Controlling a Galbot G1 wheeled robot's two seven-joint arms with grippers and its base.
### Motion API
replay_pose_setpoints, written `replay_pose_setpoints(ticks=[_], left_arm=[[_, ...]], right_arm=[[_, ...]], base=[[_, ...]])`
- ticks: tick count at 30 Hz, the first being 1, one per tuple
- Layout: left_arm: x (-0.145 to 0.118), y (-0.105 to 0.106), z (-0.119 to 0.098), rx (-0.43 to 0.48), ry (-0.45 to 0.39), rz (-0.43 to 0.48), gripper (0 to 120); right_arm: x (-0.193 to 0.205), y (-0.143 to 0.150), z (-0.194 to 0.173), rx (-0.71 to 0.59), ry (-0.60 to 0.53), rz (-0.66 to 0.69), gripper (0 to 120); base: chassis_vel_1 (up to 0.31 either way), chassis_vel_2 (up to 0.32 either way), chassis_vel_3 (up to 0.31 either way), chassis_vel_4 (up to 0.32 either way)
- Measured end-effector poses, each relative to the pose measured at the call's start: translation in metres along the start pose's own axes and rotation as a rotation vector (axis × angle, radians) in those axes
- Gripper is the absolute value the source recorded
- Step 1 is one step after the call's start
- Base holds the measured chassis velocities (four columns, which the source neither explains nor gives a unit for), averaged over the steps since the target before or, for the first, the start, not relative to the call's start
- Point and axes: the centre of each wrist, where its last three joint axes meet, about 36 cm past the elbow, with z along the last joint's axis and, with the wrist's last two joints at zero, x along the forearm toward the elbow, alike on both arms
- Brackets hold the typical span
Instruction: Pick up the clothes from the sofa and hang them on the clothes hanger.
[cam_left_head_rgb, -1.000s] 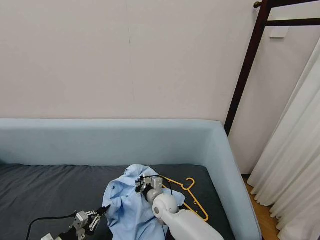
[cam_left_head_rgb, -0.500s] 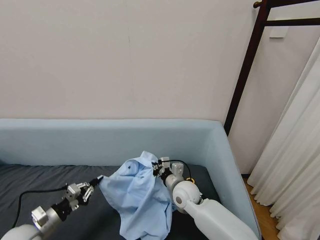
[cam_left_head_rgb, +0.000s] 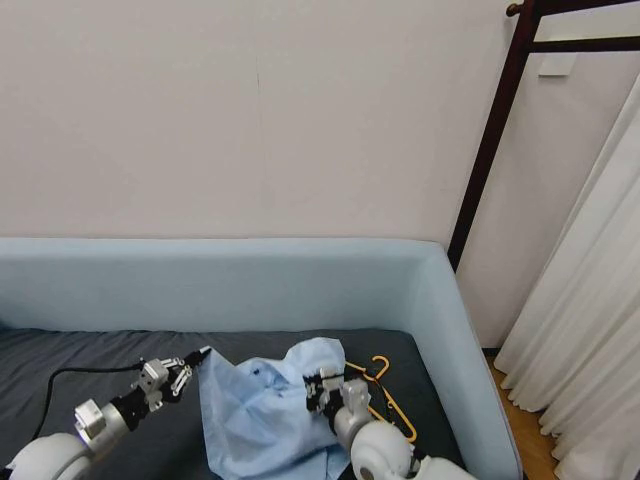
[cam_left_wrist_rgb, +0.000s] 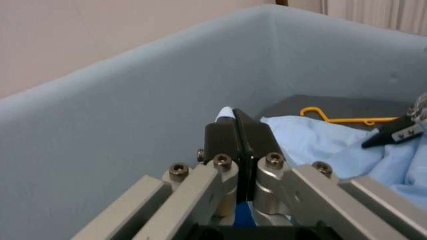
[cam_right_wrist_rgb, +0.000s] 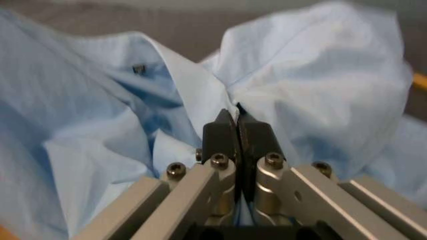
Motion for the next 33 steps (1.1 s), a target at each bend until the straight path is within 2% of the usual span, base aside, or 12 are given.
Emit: replay_pose_setpoints(ticks=[4, 5, 12, 16, 19, 22, 24, 28, 29, 33], left_arm=[[0.007, -0.015, 0.008, 0.016, 0.012, 0.014, 0], [0.007, -0.015, 0.008, 0.016, 0.012, 0.014, 0], [0.009, -0.034, 0.016, 0.037, 0.014, 0.029, 0], [0.009, -0.039, 0.018, 0.044, 0.012, 0.030, 0], [0.009, -0.041, 0.018, 0.045, 0.011, 0.031, 0], [0.010, -0.043, 0.019, 0.048, 0.013, 0.030, 0], [0.011, -0.044, 0.020, 0.051, 0.013, 0.029, 0], [0.012, -0.049, 0.022, 0.059, 0.014, 0.029, 0], [0.012, -0.049, 0.022, 0.059, 0.014, 0.029, 0], [0.012, -0.049, 0.022, 0.060, 0.013, 0.029, 0]], right_arm=[[-0.001, 0.000, 0.025, -0.008, 0.125, -0.025, 1], [-0.001, 0.000, 0.025, -0.008, 0.125, -0.025, 1], [0.002, 0.002, 0.027, -0.041, 0.223, -0.014, 29], [-0.001, 0.000, 0.014, -0.055, 0.221, -0.006, 46], [-0.005, -0.003, 0.007, -0.078, 0.223, -0.004, 52], [-0.007, -0.006, -0.001, -0.100, 0.237, -0.014, 39], [-0.007, -0.006, -0.002, -0.102, 0.247, -0.019, 36], [-0.007, -0.004, 0.001, -0.094, 0.268, -0.033, 19], [-0.007, -0.004, 0.001, -0.094, 0.268, -0.033, 19], [-0.009, -0.002, 0.001, -0.096, 0.267, -0.035, 0]], base=[[0.000, 0.000, 0.000, 0.000], [0.000, 0.000, 0.000, 0.000], [0.000, 0.000, 0.000, 0.000], [0.000, 0.000, 0.000, 0.000], [0.000, 0.000, 0.000, 0.000], [0.000, 0.000, 0.000, 0.000], [0.000, 0.000, 0.000, 0.000], [0.000, 0.000, 0.000, 0.000], [0.000, 0.000, 0.000, 0.000], [0.000, 0.000, 0.000, 0.000]])
